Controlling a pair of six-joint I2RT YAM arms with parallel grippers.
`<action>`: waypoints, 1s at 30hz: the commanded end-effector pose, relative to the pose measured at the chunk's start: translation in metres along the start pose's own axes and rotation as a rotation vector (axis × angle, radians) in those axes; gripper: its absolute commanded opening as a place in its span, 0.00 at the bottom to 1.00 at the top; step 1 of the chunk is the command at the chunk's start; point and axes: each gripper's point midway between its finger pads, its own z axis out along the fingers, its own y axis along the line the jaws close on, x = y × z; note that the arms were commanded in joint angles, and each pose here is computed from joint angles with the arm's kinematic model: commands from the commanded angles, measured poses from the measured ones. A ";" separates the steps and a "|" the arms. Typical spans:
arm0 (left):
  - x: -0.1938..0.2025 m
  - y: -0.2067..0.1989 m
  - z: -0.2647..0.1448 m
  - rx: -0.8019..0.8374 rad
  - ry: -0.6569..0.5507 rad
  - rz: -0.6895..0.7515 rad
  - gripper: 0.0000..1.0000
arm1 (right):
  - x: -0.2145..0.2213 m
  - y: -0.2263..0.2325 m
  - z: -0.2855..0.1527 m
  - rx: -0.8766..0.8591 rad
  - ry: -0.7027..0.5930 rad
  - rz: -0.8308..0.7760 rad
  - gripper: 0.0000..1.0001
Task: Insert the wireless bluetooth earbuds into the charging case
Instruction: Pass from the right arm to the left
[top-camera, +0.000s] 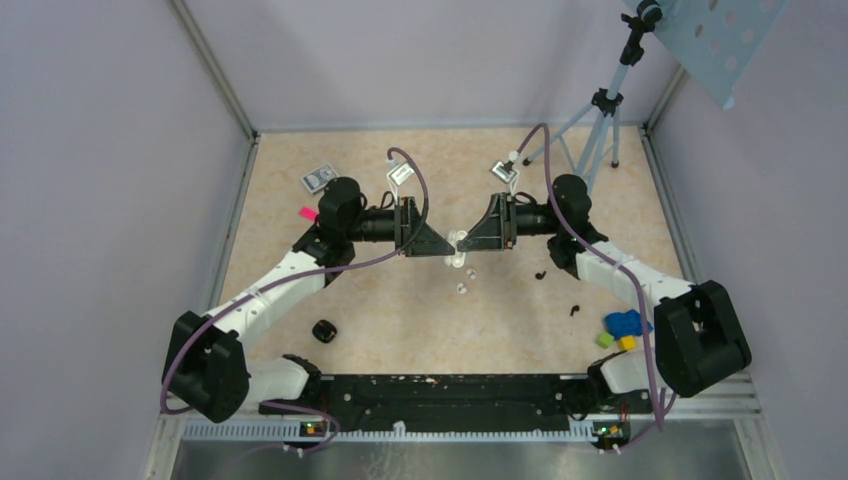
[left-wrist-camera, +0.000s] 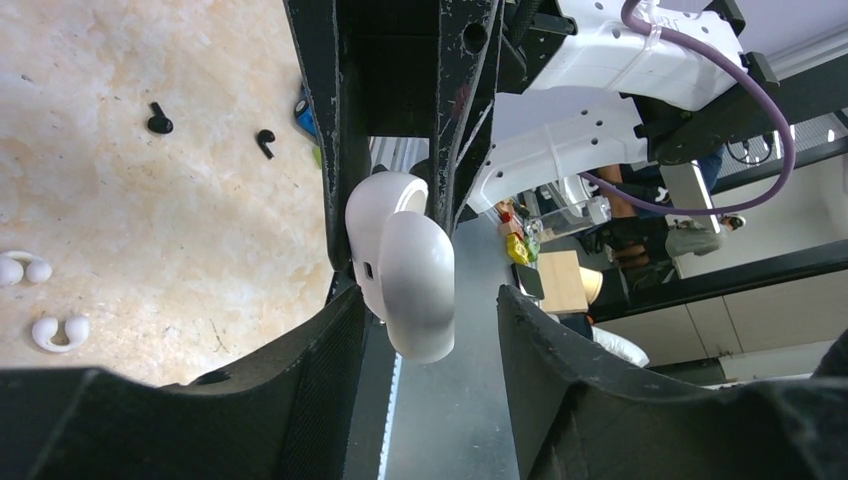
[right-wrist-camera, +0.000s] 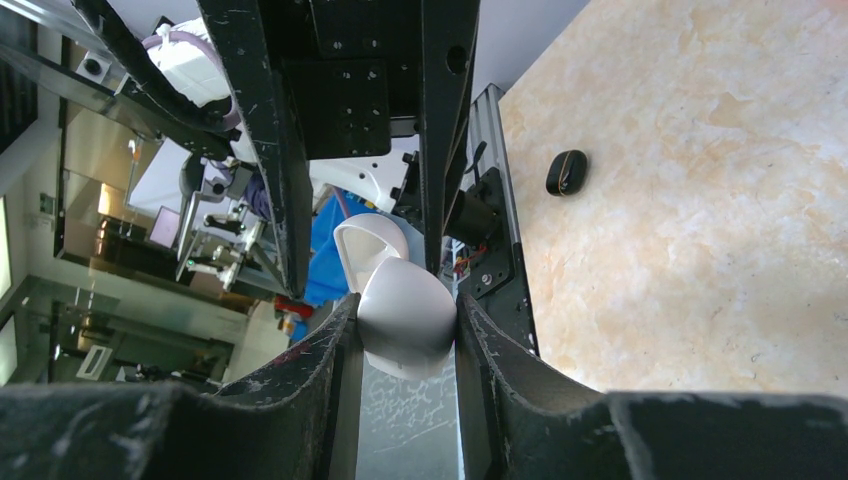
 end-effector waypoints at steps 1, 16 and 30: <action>-0.014 -0.017 0.000 0.032 -0.031 0.080 0.55 | -0.009 0.026 0.001 -0.050 -0.010 -0.118 0.00; -0.016 -0.016 0.000 0.014 -0.030 0.068 0.61 | -0.008 0.025 0.001 -0.049 -0.008 -0.119 0.00; -0.014 -0.012 0.000 0.011 -0.016 0.070 0.53 | -0.011 0.027 0.001 -0.039 -0.008 -0.109 0.00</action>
